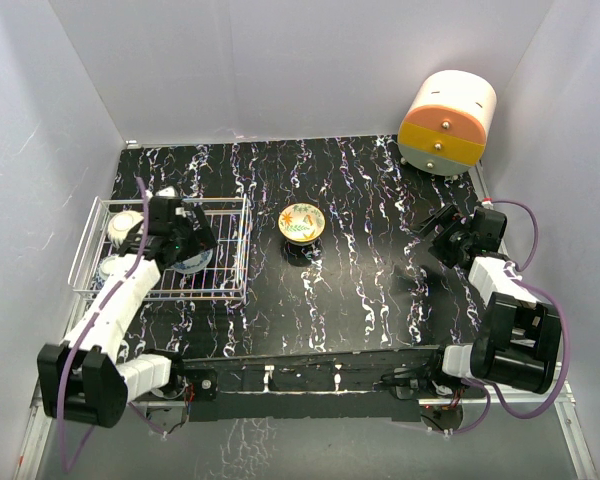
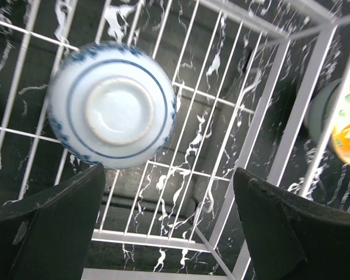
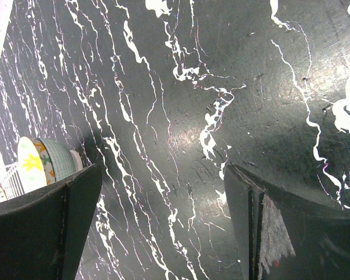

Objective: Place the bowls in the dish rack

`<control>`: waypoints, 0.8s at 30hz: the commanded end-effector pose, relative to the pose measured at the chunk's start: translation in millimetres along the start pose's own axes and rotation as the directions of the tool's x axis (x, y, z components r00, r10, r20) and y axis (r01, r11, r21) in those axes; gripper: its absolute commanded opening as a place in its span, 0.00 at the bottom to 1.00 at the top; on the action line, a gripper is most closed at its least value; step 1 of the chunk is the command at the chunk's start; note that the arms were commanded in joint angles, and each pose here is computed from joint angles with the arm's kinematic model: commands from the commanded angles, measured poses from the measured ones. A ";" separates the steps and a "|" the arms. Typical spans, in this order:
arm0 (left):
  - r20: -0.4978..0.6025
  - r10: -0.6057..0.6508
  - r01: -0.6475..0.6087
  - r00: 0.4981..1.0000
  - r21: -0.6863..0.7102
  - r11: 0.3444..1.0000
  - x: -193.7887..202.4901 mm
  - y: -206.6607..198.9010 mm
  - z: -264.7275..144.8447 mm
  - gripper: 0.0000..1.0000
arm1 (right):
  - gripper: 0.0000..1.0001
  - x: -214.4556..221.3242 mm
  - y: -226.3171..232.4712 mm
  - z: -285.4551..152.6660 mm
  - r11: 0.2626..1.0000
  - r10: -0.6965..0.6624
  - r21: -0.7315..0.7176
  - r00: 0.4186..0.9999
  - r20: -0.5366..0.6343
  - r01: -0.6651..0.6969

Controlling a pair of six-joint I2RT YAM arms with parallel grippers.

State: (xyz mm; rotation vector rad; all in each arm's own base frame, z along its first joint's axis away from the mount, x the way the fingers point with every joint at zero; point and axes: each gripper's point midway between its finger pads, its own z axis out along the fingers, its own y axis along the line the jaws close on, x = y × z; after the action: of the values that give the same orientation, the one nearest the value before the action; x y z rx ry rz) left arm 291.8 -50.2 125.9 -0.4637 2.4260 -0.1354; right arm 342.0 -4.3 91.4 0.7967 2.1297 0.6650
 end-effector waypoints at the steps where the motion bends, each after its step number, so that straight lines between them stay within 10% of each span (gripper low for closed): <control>1: 0.073 -0.025 0.034 0.997 -0.123 0.992 -12.6 14.0 7.6 0.88 | 0.89 -9.0 9.1 2.0 0.999 -0.024 -0.041 0.999 0.030 0.025; 24: 0.193 -0.093 0.144 0.977 -0.274 0.951 -27.9 32.5 41.8 0.87 | 0.87 -4.5 4.5 8.8 0.999 0.009 -0.042 1.000 0.014 -0.008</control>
State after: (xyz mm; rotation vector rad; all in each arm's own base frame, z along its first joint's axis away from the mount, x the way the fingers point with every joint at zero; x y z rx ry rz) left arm 321.5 -15.3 96.1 -0.6958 2.2965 0.1568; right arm 346.3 -2.5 85.9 0.8255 2.1290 0.6966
